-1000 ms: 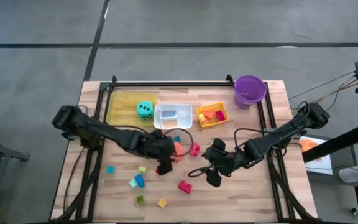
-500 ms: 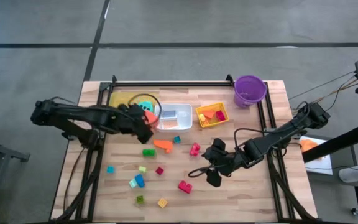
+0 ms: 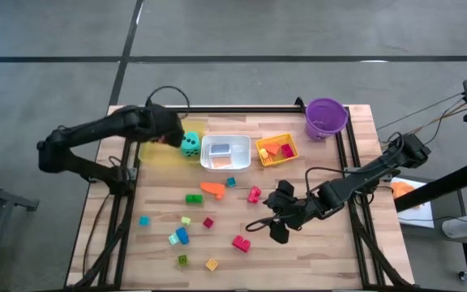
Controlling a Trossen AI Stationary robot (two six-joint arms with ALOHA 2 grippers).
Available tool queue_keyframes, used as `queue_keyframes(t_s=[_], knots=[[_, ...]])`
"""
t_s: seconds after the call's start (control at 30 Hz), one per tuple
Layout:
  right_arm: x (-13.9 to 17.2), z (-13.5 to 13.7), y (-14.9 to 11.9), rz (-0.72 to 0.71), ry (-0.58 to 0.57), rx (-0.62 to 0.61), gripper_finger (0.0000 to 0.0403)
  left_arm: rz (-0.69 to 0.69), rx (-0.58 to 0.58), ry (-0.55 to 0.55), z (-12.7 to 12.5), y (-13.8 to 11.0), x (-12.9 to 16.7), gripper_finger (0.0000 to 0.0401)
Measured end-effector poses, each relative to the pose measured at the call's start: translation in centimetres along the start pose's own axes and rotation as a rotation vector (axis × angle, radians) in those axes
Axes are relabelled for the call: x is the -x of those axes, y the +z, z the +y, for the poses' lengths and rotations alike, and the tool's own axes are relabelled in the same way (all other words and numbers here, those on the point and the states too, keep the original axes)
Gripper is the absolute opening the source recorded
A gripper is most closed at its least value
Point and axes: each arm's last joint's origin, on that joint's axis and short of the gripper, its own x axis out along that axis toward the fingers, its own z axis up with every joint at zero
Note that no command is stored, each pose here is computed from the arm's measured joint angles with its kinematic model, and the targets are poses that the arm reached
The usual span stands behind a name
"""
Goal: Pick & Place Toys
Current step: Put the orange dice into the yellow transparent bin
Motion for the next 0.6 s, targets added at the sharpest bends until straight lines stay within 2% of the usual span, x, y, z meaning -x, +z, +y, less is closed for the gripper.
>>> queue_keyframes(t_s=[0.23, 0.6], knots=[[0.0, 0.0, 0.0, 0.001, -0.001, 0.002, 0.0308, 0.009, 0.062, 0.028, 0.7, 1.0, -2.3, 0.0273], [0.0, 0.0, 0.1, -0.004, 0.003, -0.003, 0.0308, 0.09, 0.079, 0.039, 0.5, -0.8, -7.0, 0.0273]])
